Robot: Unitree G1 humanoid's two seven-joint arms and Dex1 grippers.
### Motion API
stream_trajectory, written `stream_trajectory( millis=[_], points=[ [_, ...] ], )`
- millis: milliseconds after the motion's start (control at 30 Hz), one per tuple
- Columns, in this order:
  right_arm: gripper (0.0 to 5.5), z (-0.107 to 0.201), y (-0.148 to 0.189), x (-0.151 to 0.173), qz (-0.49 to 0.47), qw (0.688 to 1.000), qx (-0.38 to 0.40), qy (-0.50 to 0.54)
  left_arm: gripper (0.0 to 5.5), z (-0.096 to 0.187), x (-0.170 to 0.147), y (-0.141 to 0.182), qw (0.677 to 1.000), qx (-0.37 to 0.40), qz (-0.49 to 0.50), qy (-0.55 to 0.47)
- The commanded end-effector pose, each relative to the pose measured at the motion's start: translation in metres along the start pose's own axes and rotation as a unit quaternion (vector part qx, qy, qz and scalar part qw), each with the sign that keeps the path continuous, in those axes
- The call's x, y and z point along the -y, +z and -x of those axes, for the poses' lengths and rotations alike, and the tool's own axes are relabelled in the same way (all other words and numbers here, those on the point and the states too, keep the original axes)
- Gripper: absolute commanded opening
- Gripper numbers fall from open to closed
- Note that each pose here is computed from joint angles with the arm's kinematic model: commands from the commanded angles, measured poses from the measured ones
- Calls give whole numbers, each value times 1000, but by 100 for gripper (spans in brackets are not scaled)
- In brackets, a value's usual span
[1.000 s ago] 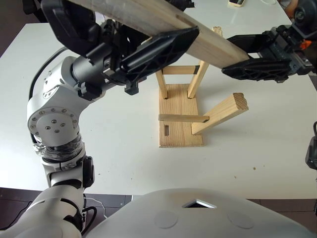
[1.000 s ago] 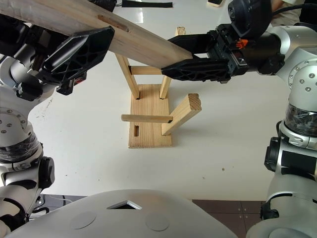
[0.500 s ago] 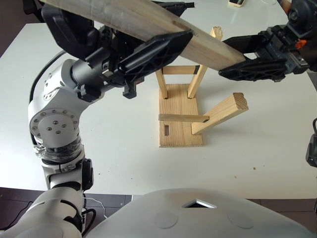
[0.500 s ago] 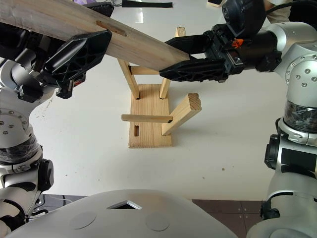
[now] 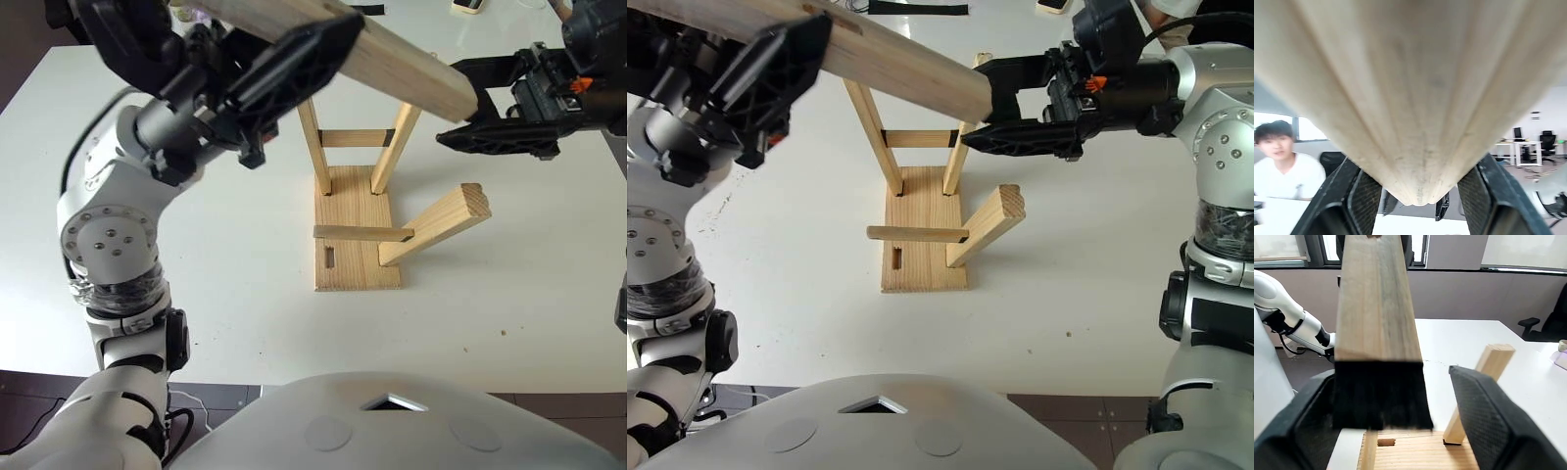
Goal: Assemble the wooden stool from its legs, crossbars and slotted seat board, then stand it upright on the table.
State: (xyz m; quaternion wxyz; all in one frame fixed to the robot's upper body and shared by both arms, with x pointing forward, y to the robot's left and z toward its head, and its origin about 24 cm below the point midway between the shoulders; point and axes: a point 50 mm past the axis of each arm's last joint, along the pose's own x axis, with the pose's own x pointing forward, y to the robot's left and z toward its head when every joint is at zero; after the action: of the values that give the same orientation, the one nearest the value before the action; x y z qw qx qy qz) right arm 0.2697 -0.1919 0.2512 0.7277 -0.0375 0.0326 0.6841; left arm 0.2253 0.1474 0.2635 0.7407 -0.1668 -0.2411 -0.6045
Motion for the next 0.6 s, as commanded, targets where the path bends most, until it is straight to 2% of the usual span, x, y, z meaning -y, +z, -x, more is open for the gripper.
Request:
stream_trajectory(
  millis=[33, 267, 400, 600],
  points=[
    [351, 25, -2, 3, 7, 997, 9, -70, 205, 13, -6, 21, 998, -14, -53, 26],
    [351, 68, -19, -9, -12, 985, 22, -173, 205, 54, 1, 39, 987, -76, -93, 107],
    [351, 85, -33, -14, -30, 975, 18, -220, 205, 86, 2, 26, 968, -126, -112, 185],
    [351, 92, -43, -23, -42, 970, 11, -239, 205, 123, 14, -6, 951, -224, -68, 200]
  ],
)
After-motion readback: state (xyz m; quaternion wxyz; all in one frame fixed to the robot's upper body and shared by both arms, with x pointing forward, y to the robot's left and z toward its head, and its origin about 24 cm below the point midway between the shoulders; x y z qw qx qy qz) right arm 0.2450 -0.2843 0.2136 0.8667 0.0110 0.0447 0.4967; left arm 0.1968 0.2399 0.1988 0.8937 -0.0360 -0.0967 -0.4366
